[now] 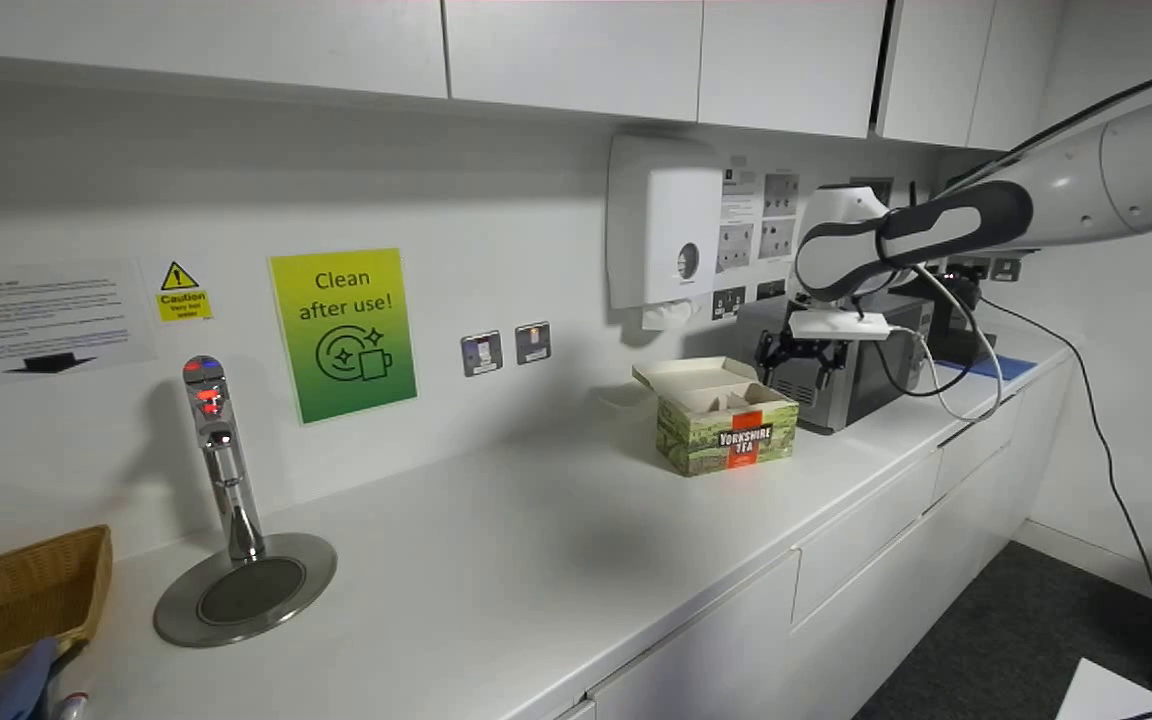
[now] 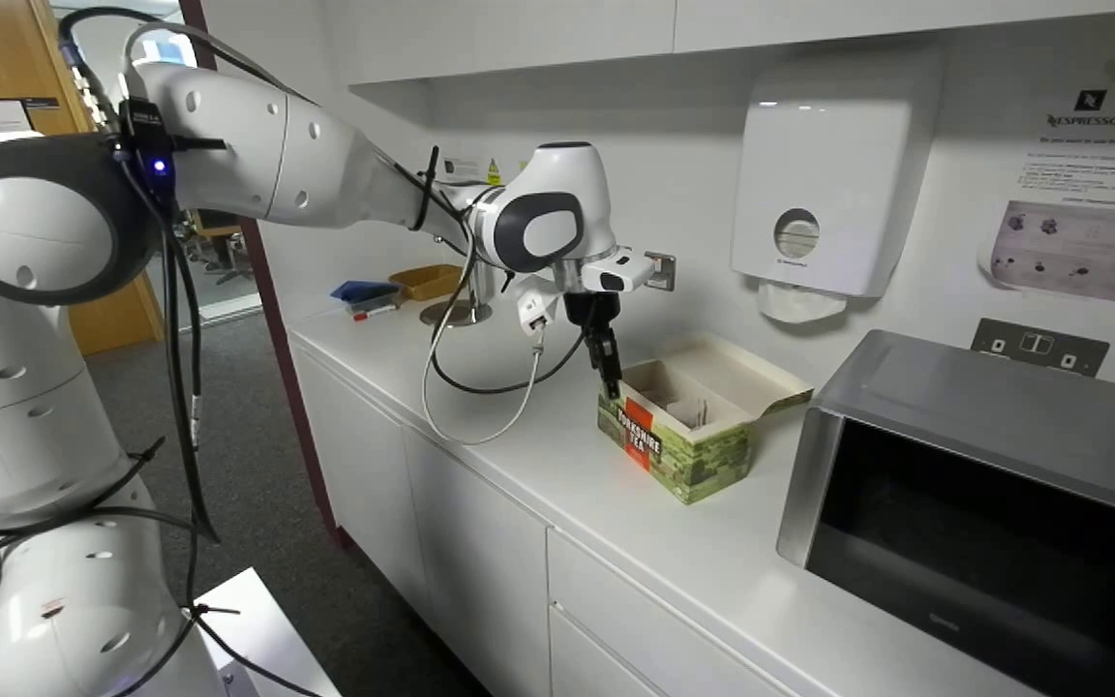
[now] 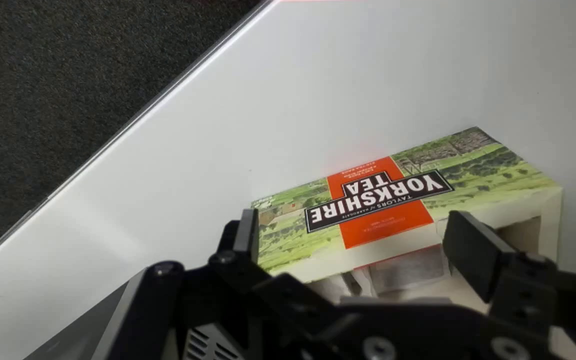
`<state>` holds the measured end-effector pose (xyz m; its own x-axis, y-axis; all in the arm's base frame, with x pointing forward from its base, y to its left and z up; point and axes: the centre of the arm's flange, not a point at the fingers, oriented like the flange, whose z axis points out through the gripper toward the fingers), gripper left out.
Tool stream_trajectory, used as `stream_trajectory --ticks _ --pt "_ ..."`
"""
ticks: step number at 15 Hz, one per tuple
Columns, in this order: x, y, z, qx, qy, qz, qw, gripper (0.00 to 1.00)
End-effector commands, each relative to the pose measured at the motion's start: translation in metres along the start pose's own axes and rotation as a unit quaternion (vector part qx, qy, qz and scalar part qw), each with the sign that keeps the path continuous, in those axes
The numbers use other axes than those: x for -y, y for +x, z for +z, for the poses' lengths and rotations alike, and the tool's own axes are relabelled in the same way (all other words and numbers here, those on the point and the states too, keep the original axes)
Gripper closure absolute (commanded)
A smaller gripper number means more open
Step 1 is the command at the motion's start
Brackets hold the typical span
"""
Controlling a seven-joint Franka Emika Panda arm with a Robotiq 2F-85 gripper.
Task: Remove a tea bag from the green box and put it on the counter
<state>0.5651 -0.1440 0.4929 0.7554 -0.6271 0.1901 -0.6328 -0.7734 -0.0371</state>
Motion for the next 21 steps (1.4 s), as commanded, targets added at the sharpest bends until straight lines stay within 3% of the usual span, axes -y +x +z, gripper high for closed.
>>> stream_trajectory --ticks 1,8,11,12,21 --pt "0.006 0.047 -0.011 0.013 -0.026 -0.007 0.9996 0.0" --pt "0.01 0.101 -0.001 0.041 -0.075 -0.013 0.9963 0.0" --pt "0.017 0.1 0.004 0.036 -0.086 -0.082 0.9922 0.0" --pt "0.009 0.087 0.014 0.039 -0.073 -0.045 0.9956 0.0" --pt "0.012 0.088 0.022 0.042 -0.076 -0.049 0.995 0.0"
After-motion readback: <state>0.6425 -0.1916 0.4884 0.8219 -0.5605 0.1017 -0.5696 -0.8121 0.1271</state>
